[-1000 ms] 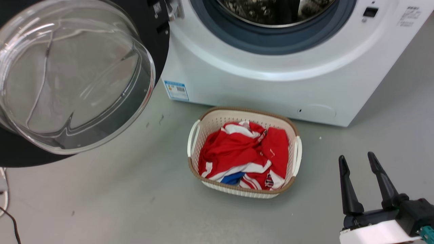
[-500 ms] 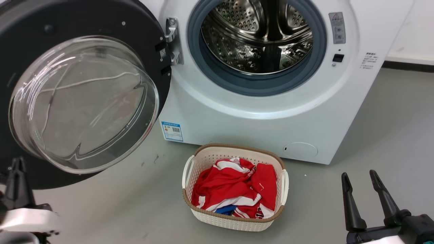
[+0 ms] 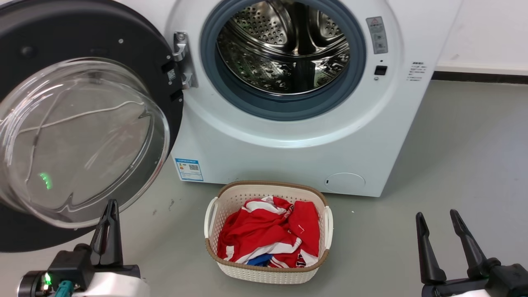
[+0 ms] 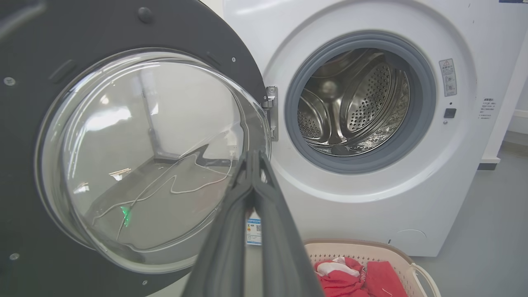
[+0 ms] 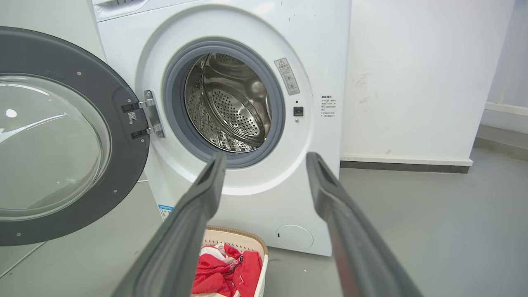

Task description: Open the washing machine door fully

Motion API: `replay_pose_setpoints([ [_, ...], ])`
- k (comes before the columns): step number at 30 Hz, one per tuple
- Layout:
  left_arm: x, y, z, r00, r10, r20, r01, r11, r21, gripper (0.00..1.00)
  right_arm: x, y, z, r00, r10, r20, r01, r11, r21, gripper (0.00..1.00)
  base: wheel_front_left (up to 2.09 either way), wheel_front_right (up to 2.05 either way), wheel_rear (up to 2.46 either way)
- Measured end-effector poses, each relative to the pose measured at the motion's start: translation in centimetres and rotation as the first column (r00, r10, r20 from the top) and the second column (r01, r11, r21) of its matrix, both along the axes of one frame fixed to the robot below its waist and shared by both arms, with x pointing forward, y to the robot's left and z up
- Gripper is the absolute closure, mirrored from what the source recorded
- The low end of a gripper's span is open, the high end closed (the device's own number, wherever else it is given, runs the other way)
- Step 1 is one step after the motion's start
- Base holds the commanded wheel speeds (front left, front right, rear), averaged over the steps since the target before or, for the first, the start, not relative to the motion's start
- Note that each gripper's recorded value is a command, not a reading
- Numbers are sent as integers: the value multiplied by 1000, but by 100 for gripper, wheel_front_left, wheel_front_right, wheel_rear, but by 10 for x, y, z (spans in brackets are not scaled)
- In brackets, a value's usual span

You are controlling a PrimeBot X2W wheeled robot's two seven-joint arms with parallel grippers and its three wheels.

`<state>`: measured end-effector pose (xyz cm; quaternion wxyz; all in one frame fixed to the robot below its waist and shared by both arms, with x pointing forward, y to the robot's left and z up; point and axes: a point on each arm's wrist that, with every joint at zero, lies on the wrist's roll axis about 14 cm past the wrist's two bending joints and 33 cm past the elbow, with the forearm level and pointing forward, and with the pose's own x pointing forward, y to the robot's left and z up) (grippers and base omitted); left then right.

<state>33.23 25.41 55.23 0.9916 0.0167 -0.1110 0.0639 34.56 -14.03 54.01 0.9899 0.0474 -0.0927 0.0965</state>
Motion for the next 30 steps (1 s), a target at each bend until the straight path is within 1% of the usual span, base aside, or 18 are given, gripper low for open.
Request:
replay_pose_setpoints([
  [2, 1, -8, -1, 1000, -10, -2, 10, 1000, 3, 100, -2, -6, 1, 1000, -18, 5, 18, 1000, 0, 0, 0, 0, 0],
  [3, 2, -19, -7, 999, -33, -22, 33, 999, 13, 100, -4, -11, 3, 999, -36, 9, 36, 999, 0, 0, 0, 0, 0],
  [4, 2, -24, -10, 999, -40, -29, 40, 999, 14, 77, -6, -14, 3, 999, -46, 11, 46, 999, 1, 0, 0, 0, 0],
  [5, 4, -33, -12, 997, -62, -38, 63, 998, 18, 49, -9, -21, 5, 998, -66, 15, 66, 998, 0, 0, 0, 0, 0],
  [6, 4, -37, -14, 997, -68, -42, 69, 997, 18, 0, -10, -24, 4, 997, -74, 14, 74, 997, 1, 0, 0, 0, 0],
  [15, 8, -66, -25, 988, -140, -72, 139, 990, -11, 0, -21, -33, 2, 994, -107, 6, 107, 994, 1, 0, 0, 0, 0],
  [20, 8, -72, -29, 985, -152, -81, 150, 988, -21, 0, -25, -40, 0, 992, -128, 2, 128, 992, -1, 0, 0, 0, 0],
  [30, 7, -70, -31, 986, -141, -86, 139, 990, -32, 0, -27, -46, -1, 989, -146, -2, 146, 989, 5, 0, 0, 0, 0],
])
